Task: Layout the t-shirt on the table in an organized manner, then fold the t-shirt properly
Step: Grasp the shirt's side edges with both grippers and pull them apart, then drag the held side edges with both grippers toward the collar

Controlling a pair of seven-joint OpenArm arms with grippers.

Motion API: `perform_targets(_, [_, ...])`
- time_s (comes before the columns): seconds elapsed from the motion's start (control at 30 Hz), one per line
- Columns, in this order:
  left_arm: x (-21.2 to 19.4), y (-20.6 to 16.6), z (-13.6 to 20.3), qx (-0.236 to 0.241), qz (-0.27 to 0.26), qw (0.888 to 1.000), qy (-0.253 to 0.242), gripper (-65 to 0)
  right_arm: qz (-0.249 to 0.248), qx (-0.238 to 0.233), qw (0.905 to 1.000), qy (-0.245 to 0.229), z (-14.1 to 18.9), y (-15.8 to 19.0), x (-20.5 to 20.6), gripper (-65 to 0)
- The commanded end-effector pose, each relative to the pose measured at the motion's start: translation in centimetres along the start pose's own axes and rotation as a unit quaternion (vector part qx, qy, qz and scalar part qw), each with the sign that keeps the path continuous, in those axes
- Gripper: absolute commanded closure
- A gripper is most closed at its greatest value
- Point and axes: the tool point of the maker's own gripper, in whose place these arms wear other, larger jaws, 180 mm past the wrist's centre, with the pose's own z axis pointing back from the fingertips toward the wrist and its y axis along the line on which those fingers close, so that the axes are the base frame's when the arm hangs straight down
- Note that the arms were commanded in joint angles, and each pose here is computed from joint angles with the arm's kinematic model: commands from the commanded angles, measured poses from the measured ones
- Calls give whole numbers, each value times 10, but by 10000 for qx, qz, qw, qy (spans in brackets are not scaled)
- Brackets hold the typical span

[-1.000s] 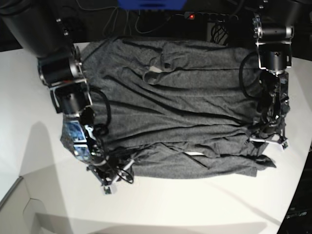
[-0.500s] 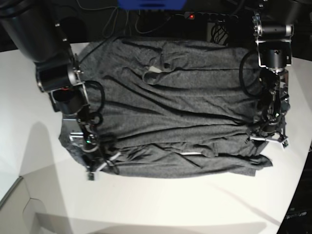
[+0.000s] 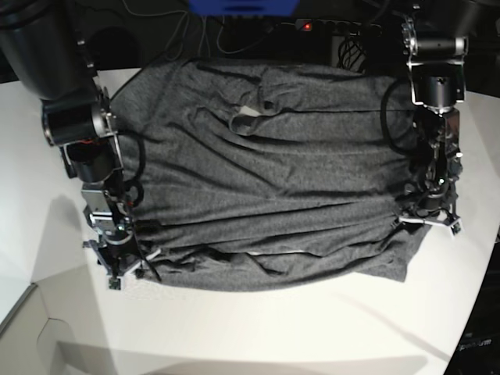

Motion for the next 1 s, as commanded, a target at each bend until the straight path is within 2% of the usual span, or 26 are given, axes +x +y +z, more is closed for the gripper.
perform_targets(0.0, [1,-9,2,-105,100,9998,131,-389,-31,2,9984,-572,-4,0,46,-275])
perform_targets(0.13, [32,-30,18,-432,6,9985,-337,-389,14,138,9964,-834,5,4,65,-275])
perform_targets(0.3, [69,-56,39,-810,-86,9927,-893,-389,73,341,9968,-721,18,12,70,-275])
perform_targets(0.43, [81,-63,39,-859,-67,9911,-1012,-389,23,426,9978,-502,35,11,59,-275])
perform_targets(0.53, [83,-65,21,-739,45,9935,-861,-389,-64,567,9979,-307,49,12,45,-275])
perform_targets(0.63, [64,-78,-2,-673,212,9965,-452,-389,-68,702,9975,-73,60,17,30,-275])
perform_targets(0.8, [38,-82,-31,-417,17,9990,175,-391,-50,777,9967,238,80,20,8,-275])
perform_targets(0.87, [37,-81,-38,-314,-144,9993,110,-391,-27,823,9960,343,87,23,-1,-275])
perform_targets(0.97, [36,-73,-48,-105,-553,9981,-260,-390,-18,833,9953,490,92,23,-15,-275])
